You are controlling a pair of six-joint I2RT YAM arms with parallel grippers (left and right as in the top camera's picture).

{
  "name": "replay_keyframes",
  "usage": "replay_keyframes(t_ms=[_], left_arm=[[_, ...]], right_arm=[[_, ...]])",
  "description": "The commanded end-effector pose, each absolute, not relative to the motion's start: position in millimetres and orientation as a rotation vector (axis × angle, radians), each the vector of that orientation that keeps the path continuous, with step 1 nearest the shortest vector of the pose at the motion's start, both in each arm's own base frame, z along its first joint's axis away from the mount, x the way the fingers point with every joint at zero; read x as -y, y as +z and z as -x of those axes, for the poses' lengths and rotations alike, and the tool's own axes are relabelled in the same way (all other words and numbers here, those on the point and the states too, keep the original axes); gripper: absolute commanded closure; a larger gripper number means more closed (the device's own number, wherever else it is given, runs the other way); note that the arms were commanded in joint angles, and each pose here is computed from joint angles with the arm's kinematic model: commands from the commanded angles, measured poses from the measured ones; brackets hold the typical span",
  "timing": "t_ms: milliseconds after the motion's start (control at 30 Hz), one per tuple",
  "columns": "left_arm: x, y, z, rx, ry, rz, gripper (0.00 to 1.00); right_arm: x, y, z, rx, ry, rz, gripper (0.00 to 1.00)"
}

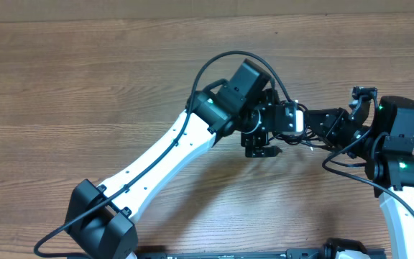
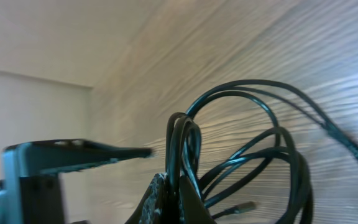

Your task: Untangle cables

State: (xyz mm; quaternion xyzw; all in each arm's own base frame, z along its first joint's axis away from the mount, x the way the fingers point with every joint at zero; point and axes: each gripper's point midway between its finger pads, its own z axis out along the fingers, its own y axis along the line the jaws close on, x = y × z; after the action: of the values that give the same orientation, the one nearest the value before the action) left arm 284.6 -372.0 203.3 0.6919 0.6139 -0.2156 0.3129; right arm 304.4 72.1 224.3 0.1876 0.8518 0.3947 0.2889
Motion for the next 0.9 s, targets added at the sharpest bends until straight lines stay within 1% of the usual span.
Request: replay_keyframes(t_ms=[0,100,167,233,267,333,400,433,633,700,767,833,867], left_arm=[[375,223,-286,-1.541,-0.505,-1.827,0.02],[375,222,-285,-1.549,-0.509,-1.827,0.05],[375,221,-283,-1.549,-0.52,-1.832,0.1],[375,221,-282,-1.551,-0.521,-1.834,0.21],[375,221,-281,-1.55,-0.525,-1.836,0.31],[377,222,-277,-1.539,-0.553,-1.842,0.38],[380,224,-272,-1.521,-0.59,-1.848,0.42],[383,225,-268,-1.51,-0.605,-1.855,0.46],[389,223,-257,-1.493,-0.627,-1.879,0.41],[391,223,-253,-1.484,-0.635,-1.888,0.42],[391,223,-252,-1.485,-0.635,-1.89,0.55],[390,222,-252,-1.49,-0.632,-1.892,0.74],[390,222,-252,-1.492,-0.633,-1.893,0.8]], right_arm=[[-79,243,-303,-2.229,1.183,-0.498,0.96],[-75,246,-302,-2.214,1.207,-0.51,0.96],[-74,250,-301,-2.2,1.249,-0.504,0.96],[-73,253,-299,-2.187,1.283,-0.499,0.96],[-71,255,-298,-2.18,1.299,-0.5,0.96],[-70,257,-298,-2.171,1.315,-0.501,0.96],[-70,258,-297,-2.167,1.326,-0.497,0.96],[-72,260,-296,-2.166,1.343,-0.486,0.96],[-74,263,-295,-2.159,1.374,-0.484,0.96],[-74,264,-296,-2.153,1.373,-0.481,0.96],[-74,264,-296,-2.153,1.374,-0.483,0.96],[-74,264,-296,-2.153,1.374,-0.483,0.96],[-74,264,-296,-2.153,1.373,-0.483,0.96]])
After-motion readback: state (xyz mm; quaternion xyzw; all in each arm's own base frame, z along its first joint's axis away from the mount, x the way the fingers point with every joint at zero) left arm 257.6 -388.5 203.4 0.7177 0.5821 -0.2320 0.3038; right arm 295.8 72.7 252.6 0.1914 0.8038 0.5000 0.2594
